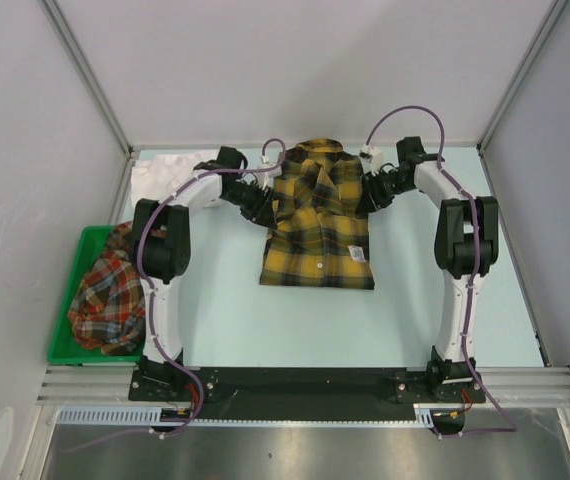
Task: Fold and stack the long sleeve shirts
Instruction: Fold the shirt
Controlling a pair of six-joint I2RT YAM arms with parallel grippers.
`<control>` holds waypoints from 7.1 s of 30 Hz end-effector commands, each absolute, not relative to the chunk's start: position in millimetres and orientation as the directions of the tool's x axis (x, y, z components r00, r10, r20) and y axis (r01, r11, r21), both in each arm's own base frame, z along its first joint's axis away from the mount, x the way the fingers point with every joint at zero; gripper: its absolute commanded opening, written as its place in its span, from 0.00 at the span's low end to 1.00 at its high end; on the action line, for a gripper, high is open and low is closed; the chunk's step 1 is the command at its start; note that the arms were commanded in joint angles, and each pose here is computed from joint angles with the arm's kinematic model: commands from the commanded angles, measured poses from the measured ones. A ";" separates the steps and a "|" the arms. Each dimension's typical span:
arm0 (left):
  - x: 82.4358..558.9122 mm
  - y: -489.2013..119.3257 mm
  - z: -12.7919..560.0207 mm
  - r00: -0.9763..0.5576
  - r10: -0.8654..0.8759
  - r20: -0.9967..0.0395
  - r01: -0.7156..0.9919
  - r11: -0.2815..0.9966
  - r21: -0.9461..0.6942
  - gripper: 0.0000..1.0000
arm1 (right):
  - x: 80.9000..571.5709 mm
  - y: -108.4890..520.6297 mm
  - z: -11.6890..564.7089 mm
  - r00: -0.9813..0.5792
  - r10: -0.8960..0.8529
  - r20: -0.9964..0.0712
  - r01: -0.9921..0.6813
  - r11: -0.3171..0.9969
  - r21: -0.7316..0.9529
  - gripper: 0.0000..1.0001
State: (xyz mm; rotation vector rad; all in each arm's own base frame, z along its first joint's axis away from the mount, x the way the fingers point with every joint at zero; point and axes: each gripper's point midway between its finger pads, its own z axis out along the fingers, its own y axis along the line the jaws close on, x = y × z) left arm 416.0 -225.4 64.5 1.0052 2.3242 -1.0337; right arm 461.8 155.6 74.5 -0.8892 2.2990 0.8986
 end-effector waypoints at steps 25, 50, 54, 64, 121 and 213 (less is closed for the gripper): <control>423.6 -233.3 78.4 -0.651 0.422 -0.631 0.751 0.483 -0.450 0.37 | 439.9 170.1 64.9 -0.691 -0.395 -0.605 -0.712 0.520 0.473 0.00; 452.2 -208.0 65.8 -0.770 0.396 -0.501 0.612 0.681 -0.403 0.00 | 485.7 143.7 60.7 -0.702 -0.330 -0.630 -0.639 0.683 0.354 0.00; 452.5 -207.7 60.2 -0.791 0.378 -0.481 0.586 0.695 -0.417 0.00 | 488.2 146.0 65.0 -0.699 -0.318 -0.641 -0.636 0.687 0.352 0.00; 414.4 -205.8 165.1 -0.694 0.190 -0.694 0.682 0.482 -0.550 0.60 | 458.4 130.4 169.4 -0.708 -0.162 -0.688 -0.589 0.672 0.449 0.40; 391.6 -249.5 106.8 -0.883 -0.115 -0.455 0.368 0.432 -0.823 0.56 | 461.7 265.0 84.3 -0.829 -0.053 -0.557 -0.513 0.468 0.719 0.24; 424.3 -264.0 35.8 -0.945 -0.207 -0.254 0.158 0.394 -0.906 0.88 | 433.0 181.2 22.6 -0.952 -0.007 -0.307 -0.275 0.466 0.841 1.00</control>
